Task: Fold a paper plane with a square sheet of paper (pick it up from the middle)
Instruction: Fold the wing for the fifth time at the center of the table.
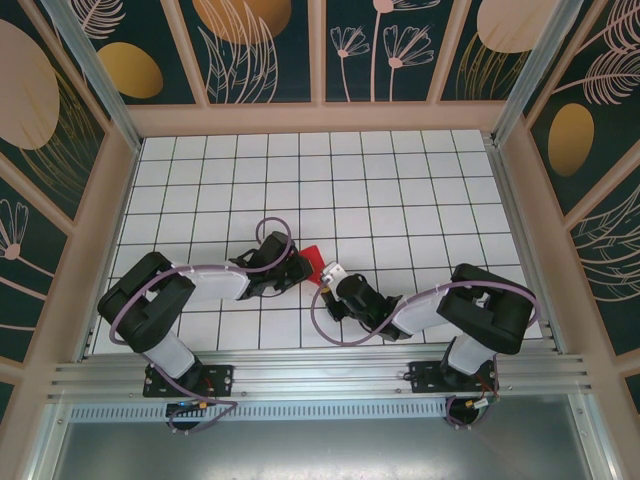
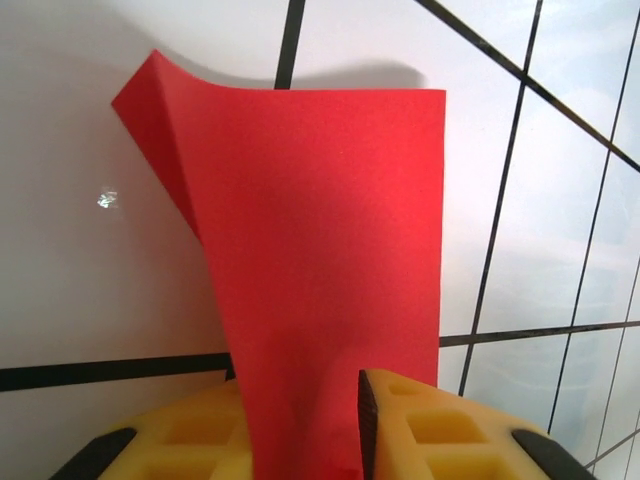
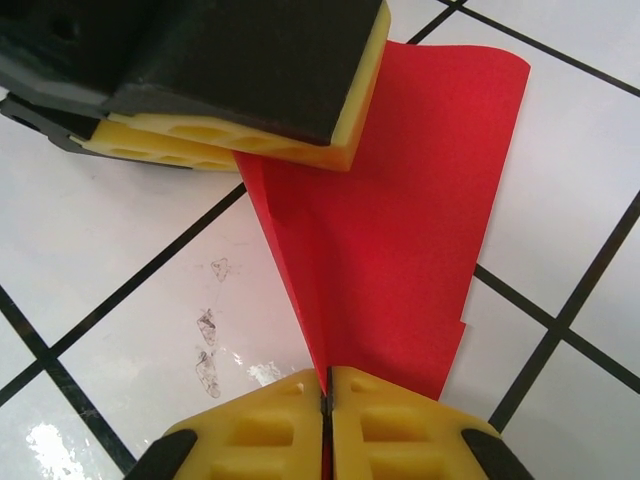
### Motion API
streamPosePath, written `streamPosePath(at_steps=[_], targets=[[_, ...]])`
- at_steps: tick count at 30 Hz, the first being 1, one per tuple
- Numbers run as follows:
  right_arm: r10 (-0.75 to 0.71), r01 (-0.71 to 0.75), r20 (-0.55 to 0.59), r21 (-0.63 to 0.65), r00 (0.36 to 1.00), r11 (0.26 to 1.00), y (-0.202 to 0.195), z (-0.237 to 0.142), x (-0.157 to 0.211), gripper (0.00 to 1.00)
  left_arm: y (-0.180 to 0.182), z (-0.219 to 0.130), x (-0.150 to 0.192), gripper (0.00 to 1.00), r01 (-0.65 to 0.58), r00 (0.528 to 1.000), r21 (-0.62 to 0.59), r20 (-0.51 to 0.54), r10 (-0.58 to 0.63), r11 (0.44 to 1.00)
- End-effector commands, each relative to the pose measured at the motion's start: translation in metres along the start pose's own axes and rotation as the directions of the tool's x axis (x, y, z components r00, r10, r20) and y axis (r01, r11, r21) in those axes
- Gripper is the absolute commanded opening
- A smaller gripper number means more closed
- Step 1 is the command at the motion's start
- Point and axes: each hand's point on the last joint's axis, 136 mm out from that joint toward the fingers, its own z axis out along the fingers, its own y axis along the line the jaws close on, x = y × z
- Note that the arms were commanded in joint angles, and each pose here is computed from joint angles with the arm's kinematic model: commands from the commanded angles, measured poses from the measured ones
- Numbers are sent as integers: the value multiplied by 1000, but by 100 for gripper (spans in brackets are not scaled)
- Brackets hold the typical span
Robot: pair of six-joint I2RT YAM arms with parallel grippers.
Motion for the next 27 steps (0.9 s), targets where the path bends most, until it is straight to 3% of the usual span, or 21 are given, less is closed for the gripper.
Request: streamPosePath(at_steps=[1, 6, 7, 8, 15, 21, 27], targets=[[-37, 37, 6, 27, 999, 999, 1, 3, -8, 14, -12, 0, -4, 25, -8, 1000, 29, 5, 8, 1000], [-78, 77, 8, 43, 997, 996, 3, 1, -10, 16, -14, -2, -5, 41, -12, 1000, 26, 9, 12, 1000], [-81, 81, 3, 43, 997, 996, 3, 1, -9, 15, -13, -2, -6, 50, -12, 1000, 22, 9, 12, 1000], [-83, 83, 1, 44, 997, 996, 3, 1, -8, 14, -13, -3, -7, 53, -9, 1000, 19, 14, 9, 1000], [-95, 95, -8, 53, 995, 994, 3, 3, -4, 15, -14, -5, -12, 58, 21, 999, 32, 34, -22, 999], [-114, 115, -13, 57, 993, 992, 6, 3, -5, 17, -10, -5, -12, 32, 43, 998, 29, 37, -44, 999], [-147, 147, -10, 77, 989, 986, 10, 1, -12, 27, -13, -6, -12, 10, 43, 998, 38, 33, -44, 998]])
